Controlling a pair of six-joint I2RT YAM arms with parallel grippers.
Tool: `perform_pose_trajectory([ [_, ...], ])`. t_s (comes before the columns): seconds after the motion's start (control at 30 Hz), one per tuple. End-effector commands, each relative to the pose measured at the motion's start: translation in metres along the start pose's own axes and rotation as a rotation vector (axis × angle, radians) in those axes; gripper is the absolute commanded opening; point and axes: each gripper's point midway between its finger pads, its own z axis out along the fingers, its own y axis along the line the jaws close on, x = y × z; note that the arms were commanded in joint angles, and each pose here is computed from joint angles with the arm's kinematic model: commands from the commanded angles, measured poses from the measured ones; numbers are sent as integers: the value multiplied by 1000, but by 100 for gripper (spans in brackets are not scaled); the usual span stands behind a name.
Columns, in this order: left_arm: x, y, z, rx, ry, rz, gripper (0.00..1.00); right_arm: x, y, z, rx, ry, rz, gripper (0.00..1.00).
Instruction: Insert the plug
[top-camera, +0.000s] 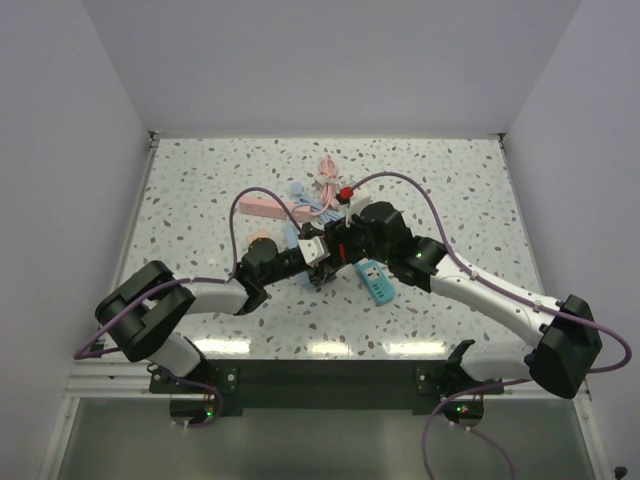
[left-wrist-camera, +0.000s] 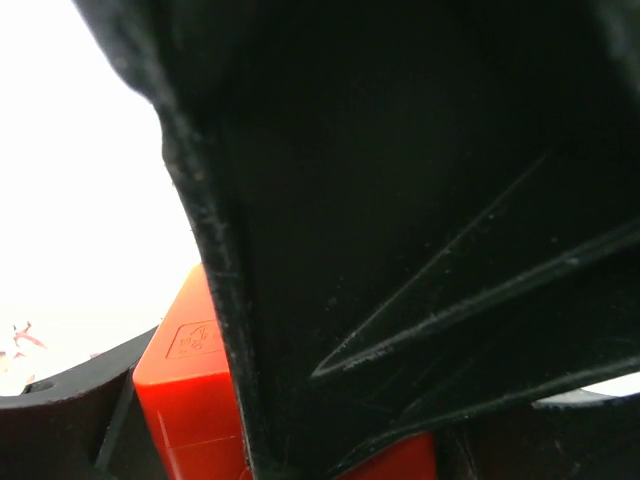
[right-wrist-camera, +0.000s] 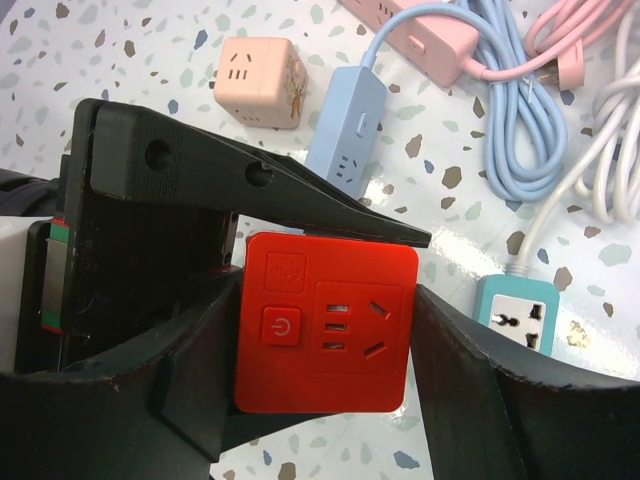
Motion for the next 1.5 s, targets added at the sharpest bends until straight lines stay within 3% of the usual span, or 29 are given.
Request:
perform_pose_trajectory([
  [0.0,-25,0,8,6,-79,28,39,-40,29,-10,-96,-110,-18,13],
  [0.1,-26,-1,6,7,-98,33,21,-35,27,-9,-86,-94,-9,28],
  [0.13,-26,-1,4,0,-104,27,0,-35,26,-8,-82,-90,-4,43],
  [0.2,-32,-2,-2,-10,-145,39,0,-31,25,-7,-79,-81,5,55],
  [0.23,-36,-2,-4,-14,-156,44,0,-29,25,-7,-79,-79,12,67],
  [0.33,-43,-1,-7,-25,-182,56,0,-26,23,-7,-71,-77,26,80],
  [0.43,-49,0,-12,-35,-206,66,0,-22,23,-5,-82,-68,39,87],
  [0.73,-63,0,-26,-68,-263,78,0,-10,25,4,-107,-31,68,89],
  [0.87,-67,0,-28,-70,-272,82,0,-7,29,4,-140,-24,75,74],
  [0.9,-67,1,-28,-74,-271,79,0,-7,32,4,-155,-22,76,59],
  [0.97,-67,4,-29,-91,-270,71,0,-4,34,5,-167,-13,74,39],
  [1.0,-65,5,-29,-100,-264,63,0,-4,33,5,-169,-14,76,21],
  [1.07,-63,12,-30,-138,-253,39,1,1,29,8,-161,-6,78,8],
  [1.1,-60,13,-30,-149,-239,28,12,-2,27,10,-160,-19,82,0],
  [1.17,-56,18,-34,-184,-222,6,23,-2,16,13,-159,-24,105,0],
  [1.23,-46,21,-38,-214,-188,-12,51,-12,4,15,-161,-55,130,0],
  [1.33,-39,25,-43,-250,-157,-27,64,-25,-15,16,-126,-86,140,0],
  [1.47,-27,30,-53,-312,-113,-81,70,-45,-38,12,-86,-132,147,0],
])
